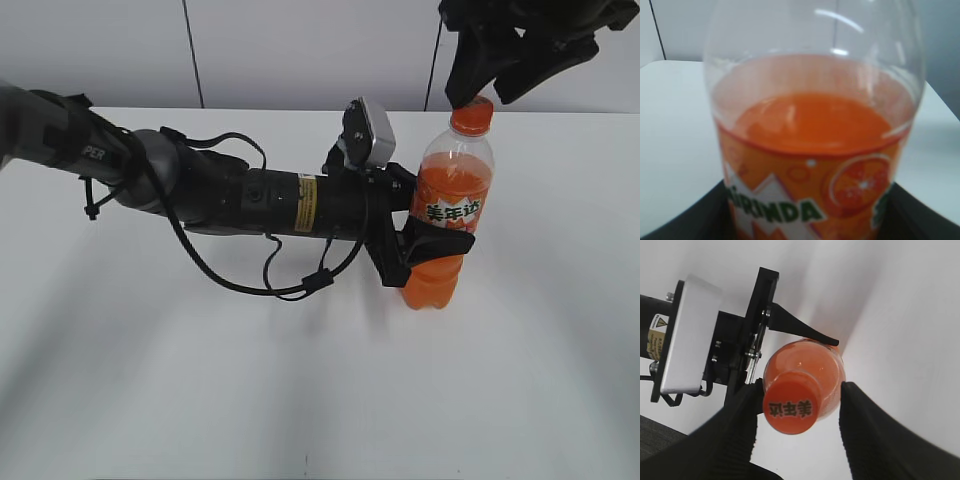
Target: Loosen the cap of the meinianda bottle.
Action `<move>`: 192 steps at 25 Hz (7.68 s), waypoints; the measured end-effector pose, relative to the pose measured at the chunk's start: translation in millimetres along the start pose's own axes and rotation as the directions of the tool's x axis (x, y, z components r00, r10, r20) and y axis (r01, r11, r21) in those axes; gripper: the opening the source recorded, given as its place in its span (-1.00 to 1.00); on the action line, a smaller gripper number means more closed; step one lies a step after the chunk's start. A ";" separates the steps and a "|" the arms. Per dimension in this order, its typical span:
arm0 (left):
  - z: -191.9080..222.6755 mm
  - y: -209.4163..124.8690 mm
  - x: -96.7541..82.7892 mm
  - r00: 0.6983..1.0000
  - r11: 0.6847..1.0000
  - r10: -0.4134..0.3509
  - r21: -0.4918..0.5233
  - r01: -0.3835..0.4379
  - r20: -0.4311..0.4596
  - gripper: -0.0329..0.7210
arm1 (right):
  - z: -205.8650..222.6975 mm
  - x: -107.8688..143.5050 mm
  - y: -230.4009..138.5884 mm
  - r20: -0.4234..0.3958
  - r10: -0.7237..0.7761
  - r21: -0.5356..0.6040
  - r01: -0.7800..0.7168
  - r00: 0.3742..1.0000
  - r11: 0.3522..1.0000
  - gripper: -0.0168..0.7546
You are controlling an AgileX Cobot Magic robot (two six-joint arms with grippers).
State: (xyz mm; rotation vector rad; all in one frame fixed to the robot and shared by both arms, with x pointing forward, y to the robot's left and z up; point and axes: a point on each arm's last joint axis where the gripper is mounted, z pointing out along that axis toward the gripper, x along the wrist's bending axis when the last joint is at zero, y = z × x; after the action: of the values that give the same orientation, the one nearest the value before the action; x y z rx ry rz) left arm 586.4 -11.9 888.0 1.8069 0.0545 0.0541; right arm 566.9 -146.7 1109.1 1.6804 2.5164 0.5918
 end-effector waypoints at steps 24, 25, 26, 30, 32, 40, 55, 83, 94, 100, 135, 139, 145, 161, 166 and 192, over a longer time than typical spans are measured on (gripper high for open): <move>0.0 -0.1 -0.1 1.000 1.000 0.001 0.001 -0.001 0.001 0.22 | 10.6 -1.5 -2.9 -0.002 0.010 0.035 -0.010 1.000 0.999 0.07; 0.0 -0.1 -0.1 1.000 1.000 0.001 0.001 -0.001 0.001 0.22 | 12.0 -1.5 -4.0 -0.005 0.012 0.042 -0.012 1.000 0.999 0.07; 0.0 -0.1 -0.1 1.000 1.000 0.001 0.001 -0.001 0.001 0.22 | 13.2 -1.4 -4.8 -0.008 0.014 0.047 -0.014 1.000 0.999 0.07; 0.0 -0.1 -0.1 1.000 1.000 0.001 0.001 -0.001 0.001 0.22 | 13.4 1.1 -4.6 -0.035 0.026 0.047 -0.024 0.999 0.999 0.07; 0.0 -0.1 -0.1 1.000 1.000 0.001 0.001 -0.001 0.001 0.22 | 13.1 1.7 -4.4 -0.042 0.029 0.046 -0.027 0.999 0.999 0.07; 0.1 0.1 0.0 1.000 1.000 0.002 0.001 -0.002 0.001 0.22 | 13.2 0.4 -4.5 -0.028 0.023 0.046 -0.021 0.999 0.999 -0.05; 0.1 0.1 0.0 1.000 1.000 -0.001 0.001 0.001 0.001 0.22 | 13.0 -0.7 -4.5 -0.021 -0.200 0.043 0.201 0.980 0.979 -0.23; 0.1 0.0 -0.6 1.000 1.000 0.011 0.002 -0.011 0.008 0.22 | 10.2 -1.1 -4.6 -0.042 -0.998 -0.004 0.999 -0.045 -0.045 -0.25; 0.1 0.0 -0.3 1.000 1.000 0.004 0.002 -0.004 0.005 0.22 | -8.4 2.4 -7.9 0.002 -0.986 -0.010 0.986 0.168 0.168 0.44; 0.1 0.0 -0.3 1.000 1.000 0.004 0.002 -0.004 0.005 0.22 | -25.4 10.2 -11.5 0.029 -0.970 -0.077 0.968 0.242 0.240 0.50; 0.1 0.1 -0.2 1.000 1.000 0.003 0.001 -0.003 0.004 0.22 | 2.8 1.8 -5.0 -0.020 0.158 0.013 -0.158 0.987 0.987 0.51; 0.1 0.2 -0.2 1.000 1.000 0.002 0.000 -0.002 0.004 0.22 | 7.3 0.6 -4.3 -0.012 0.158 0.024 -0.157 0.987 0.987 0.38; 0.1 0.2 -0.2 1.000 1.000 0.002 0.000 -0.002 0.004 0.22 | 7.3 -0.1 -4.2 -0.005 0.155 0.022 -0.155 0.988 0.988 -0.02; 0.1 0.1 -0.1 1.000 1.000 0.000 0.001 0.000 0.003 0.22 | 7.3 -0.4 -3.3 -0.004 0.155 0.011 -0.155 0.988 0.988 -0.09; 0.1 0.1 -0.1 1.000 1.000 0.000 0.001 0.000 0.003 0.22 | 7.3 -0.3 -3.4 -0.004 0.155 0.012 -0.155 0.988 0.988 -0.11; 0.1 0.1 -0.1 1.000 1.000 -0.001 0.001 0.001 0.002 0.22 | 6.7 -1.1 -4.0 -0.008 -0.728 0.017 0.728 0.685 0.685 -0.26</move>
State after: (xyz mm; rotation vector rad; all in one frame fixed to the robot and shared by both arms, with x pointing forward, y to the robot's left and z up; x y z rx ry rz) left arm 586.4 -12.0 888.2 1.8076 0.0535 0.0517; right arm 565.6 -147.2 1101.4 0.5226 2.8620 0.4651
